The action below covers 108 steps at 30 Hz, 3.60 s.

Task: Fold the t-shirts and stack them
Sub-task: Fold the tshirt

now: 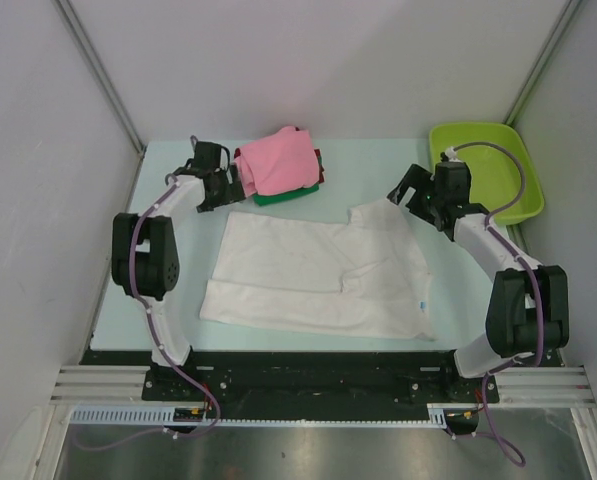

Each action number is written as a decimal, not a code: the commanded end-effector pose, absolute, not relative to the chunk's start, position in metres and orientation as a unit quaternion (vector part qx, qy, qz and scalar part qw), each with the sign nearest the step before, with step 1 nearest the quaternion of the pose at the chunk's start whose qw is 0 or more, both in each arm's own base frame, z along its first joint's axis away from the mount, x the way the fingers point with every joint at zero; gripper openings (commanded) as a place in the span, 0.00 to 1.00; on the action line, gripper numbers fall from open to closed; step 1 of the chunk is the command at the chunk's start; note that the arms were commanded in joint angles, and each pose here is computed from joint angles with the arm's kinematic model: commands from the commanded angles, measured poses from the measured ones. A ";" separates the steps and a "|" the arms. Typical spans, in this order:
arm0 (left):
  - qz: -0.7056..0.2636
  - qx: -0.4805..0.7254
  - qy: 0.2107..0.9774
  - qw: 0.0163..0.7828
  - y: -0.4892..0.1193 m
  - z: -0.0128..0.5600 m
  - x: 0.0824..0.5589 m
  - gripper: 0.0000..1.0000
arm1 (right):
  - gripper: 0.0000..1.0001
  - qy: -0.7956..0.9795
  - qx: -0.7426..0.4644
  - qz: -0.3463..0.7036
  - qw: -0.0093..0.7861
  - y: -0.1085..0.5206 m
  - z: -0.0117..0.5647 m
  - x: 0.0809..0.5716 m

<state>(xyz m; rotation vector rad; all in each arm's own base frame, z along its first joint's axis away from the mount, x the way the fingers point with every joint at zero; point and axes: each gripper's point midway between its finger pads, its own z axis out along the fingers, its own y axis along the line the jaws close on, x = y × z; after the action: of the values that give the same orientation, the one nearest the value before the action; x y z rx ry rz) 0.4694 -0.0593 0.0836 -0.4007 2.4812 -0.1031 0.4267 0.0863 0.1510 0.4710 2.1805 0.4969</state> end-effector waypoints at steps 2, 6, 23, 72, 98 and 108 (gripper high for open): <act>-0.042 -0.034 0.944 0.326 -0.058 0.087 0.494 0.87 | 0.95 0.850 0.162 0.228 0.446 0.098 0.174 0.445; -0.052 -0.009 0.947 0.316 -0.063 0.070 0.498 0.82 | 0.95 0.850 0.160 0.233 0.446 0.100 0.171 0.450; -0.081 0.069 0.951 0.290 -0.077 0.034 0.505 0.66 | 0.93 0.858 0.159 0.245 0.422 0.108 0.151 0.456; -0.120 0.110 0.950 0.265 -0.092 0.018 0.477 0.49 | 0.92 0.875 0.159 0.236 0.392 0.111 0.131 0.449; -0.104 0.052 0.951 0.285 -0.067 0.028 0.482 0.00 | 0.89 0.891 0.195 0.140 0.386 0.068 0.083 0.504; -0.102 0.045 0.954 0.278 -0.065 0.021 0.481 0.00 | 0.75 0.920 0.181 0.081 0.338 0.055 0.050 0.536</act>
<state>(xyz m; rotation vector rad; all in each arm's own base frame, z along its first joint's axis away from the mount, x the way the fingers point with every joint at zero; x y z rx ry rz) 0.4846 -0.0716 0.0204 0.1027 2.5594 -0.2891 0.5287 0.0636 0.0608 0.5060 2.3331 0.3036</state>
